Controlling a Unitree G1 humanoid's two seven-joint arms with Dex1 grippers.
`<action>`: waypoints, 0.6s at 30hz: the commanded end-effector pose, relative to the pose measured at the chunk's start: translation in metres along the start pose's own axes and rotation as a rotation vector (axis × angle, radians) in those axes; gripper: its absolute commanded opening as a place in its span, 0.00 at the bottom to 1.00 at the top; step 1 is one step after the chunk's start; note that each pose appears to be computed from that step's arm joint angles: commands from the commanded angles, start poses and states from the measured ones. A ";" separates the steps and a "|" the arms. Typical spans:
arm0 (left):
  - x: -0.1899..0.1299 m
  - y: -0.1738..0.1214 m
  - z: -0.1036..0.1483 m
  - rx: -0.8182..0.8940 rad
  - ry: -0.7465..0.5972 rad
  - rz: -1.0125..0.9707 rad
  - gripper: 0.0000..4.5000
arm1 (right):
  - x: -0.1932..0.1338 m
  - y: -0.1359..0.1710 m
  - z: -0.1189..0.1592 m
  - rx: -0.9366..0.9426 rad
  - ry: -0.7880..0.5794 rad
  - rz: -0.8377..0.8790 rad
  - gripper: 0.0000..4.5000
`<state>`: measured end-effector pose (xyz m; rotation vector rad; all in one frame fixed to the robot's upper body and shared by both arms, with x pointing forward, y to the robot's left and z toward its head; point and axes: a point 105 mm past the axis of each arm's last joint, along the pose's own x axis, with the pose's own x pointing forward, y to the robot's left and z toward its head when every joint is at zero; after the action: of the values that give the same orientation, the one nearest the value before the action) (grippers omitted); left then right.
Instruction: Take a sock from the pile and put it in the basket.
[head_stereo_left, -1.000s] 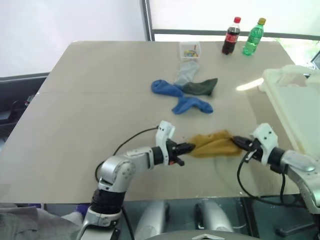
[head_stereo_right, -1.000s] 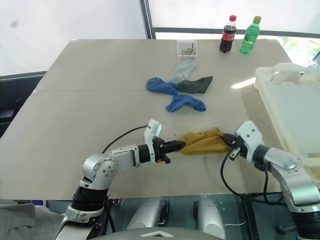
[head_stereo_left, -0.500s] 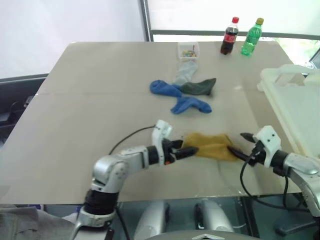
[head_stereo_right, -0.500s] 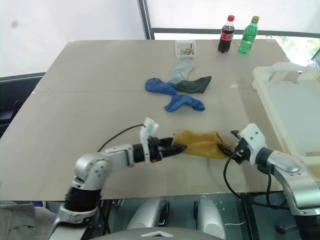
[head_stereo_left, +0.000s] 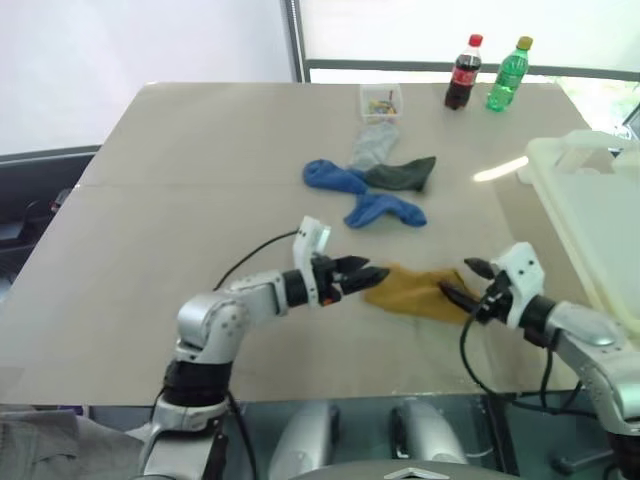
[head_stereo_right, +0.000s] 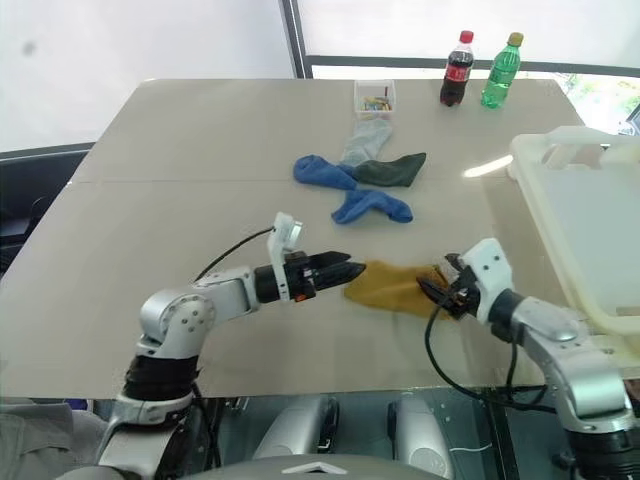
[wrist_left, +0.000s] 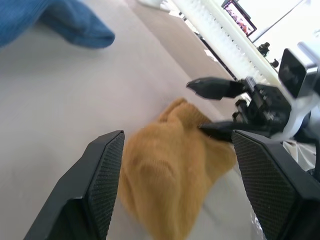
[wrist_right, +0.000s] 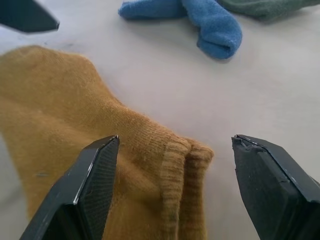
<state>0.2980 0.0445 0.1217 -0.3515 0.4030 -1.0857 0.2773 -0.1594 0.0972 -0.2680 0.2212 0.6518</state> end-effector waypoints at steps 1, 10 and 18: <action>0.018 0.005 -0.012 0.112 0.064 0.040 0.80 | 0.001 -0.005 -0.002 -0.086 -0.006 -0.063 0.82; 0.035 0.042 -0.043 0.329 0.147 0.207 0.80 | 0.000 -0.009 -0.017 -0.131 0.021 -0.128 0.82; 0.027 0.017 -0.010 0.250 0.052 0.083 0.80 | -0.004 0.007 -0.017 0.065 0.057 -0.029 0.82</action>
<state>0.3181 0.0197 0.0843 -0.0377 0.3423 -1.0393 0.2719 -0.1644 0.0783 -0.2573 0.2747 0.5851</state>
